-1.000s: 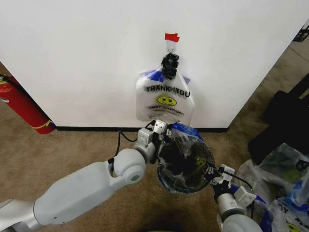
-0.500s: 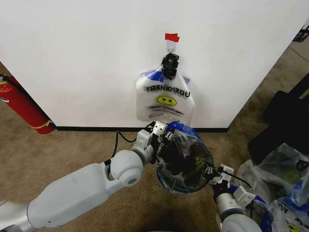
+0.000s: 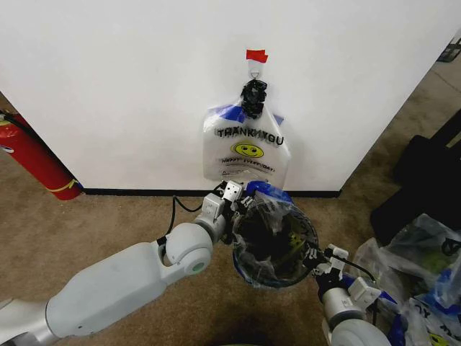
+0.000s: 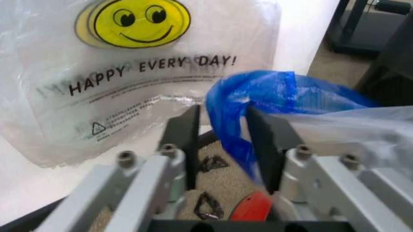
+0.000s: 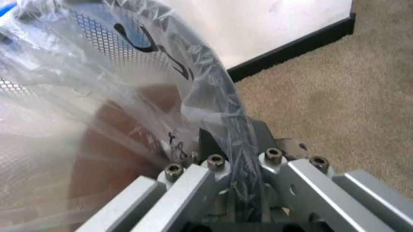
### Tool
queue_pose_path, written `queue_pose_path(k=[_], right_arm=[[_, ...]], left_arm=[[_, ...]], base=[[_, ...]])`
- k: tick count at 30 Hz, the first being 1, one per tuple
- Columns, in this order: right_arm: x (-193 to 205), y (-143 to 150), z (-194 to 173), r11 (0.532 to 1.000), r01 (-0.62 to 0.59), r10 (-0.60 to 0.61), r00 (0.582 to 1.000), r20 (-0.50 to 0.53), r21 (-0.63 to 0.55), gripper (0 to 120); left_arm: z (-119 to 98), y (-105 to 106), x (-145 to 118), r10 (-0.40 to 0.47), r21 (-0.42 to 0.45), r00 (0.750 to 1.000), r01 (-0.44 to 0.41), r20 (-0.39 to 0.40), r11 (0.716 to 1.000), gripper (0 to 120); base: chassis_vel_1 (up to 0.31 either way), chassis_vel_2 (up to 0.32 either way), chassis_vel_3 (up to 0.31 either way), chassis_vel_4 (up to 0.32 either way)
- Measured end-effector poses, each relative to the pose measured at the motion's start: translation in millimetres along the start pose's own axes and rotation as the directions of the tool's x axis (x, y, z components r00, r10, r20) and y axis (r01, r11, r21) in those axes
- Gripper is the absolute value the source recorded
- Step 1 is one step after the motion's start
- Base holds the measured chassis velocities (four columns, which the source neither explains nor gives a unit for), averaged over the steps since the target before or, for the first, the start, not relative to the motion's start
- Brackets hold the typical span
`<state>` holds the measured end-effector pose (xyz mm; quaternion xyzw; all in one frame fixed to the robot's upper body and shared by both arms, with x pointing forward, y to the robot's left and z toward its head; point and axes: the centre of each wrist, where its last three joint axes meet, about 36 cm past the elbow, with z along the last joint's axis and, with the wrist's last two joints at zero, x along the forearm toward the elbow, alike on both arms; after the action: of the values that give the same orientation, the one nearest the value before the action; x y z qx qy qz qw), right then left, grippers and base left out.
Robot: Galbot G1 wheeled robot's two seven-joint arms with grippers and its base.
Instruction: Pick up the garbage bag from the wall and place it over the trash bin.
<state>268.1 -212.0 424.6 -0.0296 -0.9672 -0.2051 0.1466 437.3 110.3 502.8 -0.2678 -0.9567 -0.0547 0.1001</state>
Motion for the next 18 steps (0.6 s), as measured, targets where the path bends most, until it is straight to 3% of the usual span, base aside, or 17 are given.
queue_pose_path(k=[8, 18], right_arm=[[2, -4, -3, 1.000, 0.010, -0.010, 1.000, -0.002, 0.005, 0], [0, -1, 1, 0.998, 0.060, -0.060, 0.998, -0.003, 0.015, 0]], left_arm=[[4, 11, -14, 0.023, 0.022, 0.999, -0.022, -0.046, 1.000, 0], [25, 48, -37, 0.068, 0.007, 0.988, -0.067, -0.139, 0.998, 0]], base=[[0.000, 0.000, 0.000, 0.000], [0.000, 0.000, 0.000, 0.000]])
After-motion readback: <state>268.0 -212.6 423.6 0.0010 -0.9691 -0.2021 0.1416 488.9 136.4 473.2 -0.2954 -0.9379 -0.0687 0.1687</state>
